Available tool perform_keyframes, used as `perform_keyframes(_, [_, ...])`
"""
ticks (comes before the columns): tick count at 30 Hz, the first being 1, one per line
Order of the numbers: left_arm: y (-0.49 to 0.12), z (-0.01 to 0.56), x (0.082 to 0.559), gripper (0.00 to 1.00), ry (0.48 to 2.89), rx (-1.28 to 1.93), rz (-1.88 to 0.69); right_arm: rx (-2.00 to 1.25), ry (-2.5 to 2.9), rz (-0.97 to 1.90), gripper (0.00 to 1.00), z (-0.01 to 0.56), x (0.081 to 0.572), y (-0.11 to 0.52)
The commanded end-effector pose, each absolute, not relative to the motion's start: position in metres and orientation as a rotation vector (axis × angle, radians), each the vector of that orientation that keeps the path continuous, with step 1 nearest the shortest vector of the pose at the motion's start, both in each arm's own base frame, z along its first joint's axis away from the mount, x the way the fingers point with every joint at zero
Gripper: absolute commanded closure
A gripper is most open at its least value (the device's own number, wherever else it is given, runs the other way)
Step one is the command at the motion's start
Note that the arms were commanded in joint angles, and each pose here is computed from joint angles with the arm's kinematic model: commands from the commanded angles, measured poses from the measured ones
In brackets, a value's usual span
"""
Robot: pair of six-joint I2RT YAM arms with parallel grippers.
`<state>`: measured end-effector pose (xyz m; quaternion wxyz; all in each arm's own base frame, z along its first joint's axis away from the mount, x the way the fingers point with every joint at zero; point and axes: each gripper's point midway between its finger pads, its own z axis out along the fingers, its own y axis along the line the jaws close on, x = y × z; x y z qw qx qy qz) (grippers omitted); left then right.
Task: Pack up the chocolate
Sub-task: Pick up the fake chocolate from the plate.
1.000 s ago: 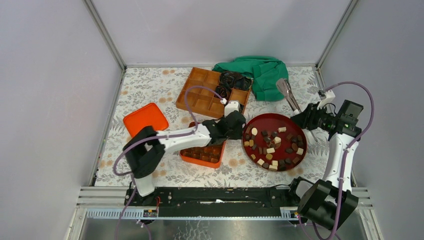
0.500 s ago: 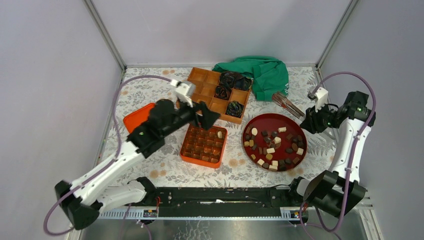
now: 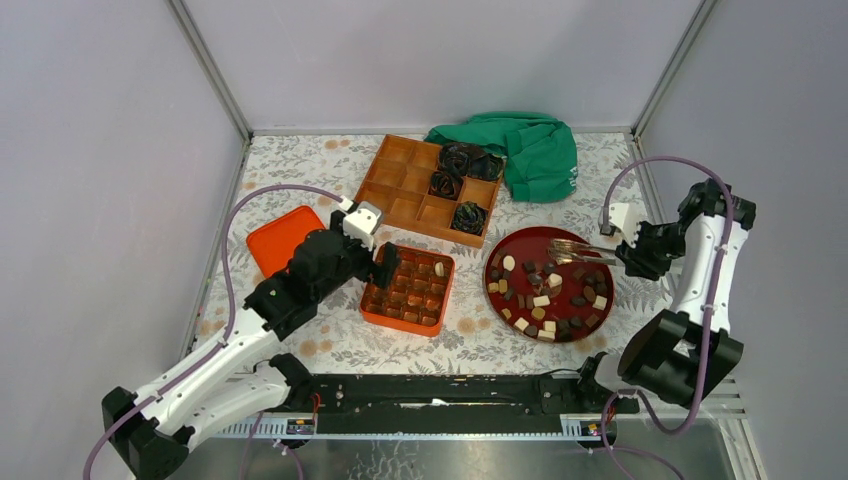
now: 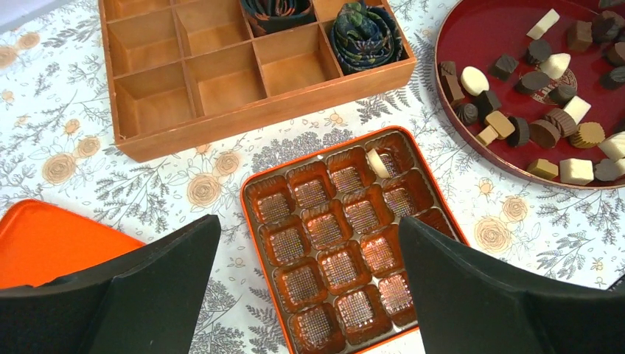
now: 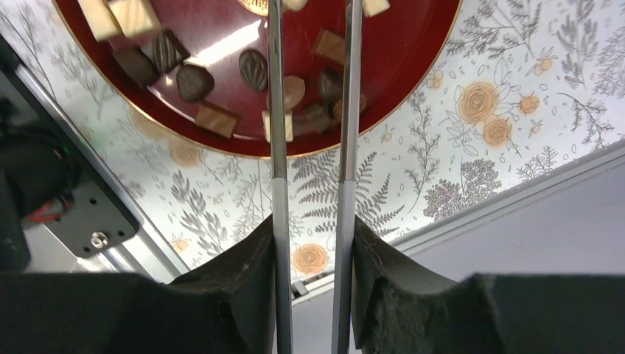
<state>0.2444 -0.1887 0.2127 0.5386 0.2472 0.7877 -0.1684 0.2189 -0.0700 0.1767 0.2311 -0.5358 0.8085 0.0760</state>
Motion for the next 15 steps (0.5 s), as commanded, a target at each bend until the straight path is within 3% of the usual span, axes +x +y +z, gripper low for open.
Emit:
perform_keyframes(1, [-0.182,0.232,0.253,0.01,1.797,0.572,-0.346,-1.691,2.201,0.114,0.60,0.177,0.222,-0.094])
perform_keyframes(15, [-0.184,0.232,0.250,0.01,1.789,0.575,-0.378,-1.759,2.284,0.047,0.60,0.156,0.247,-0.123])
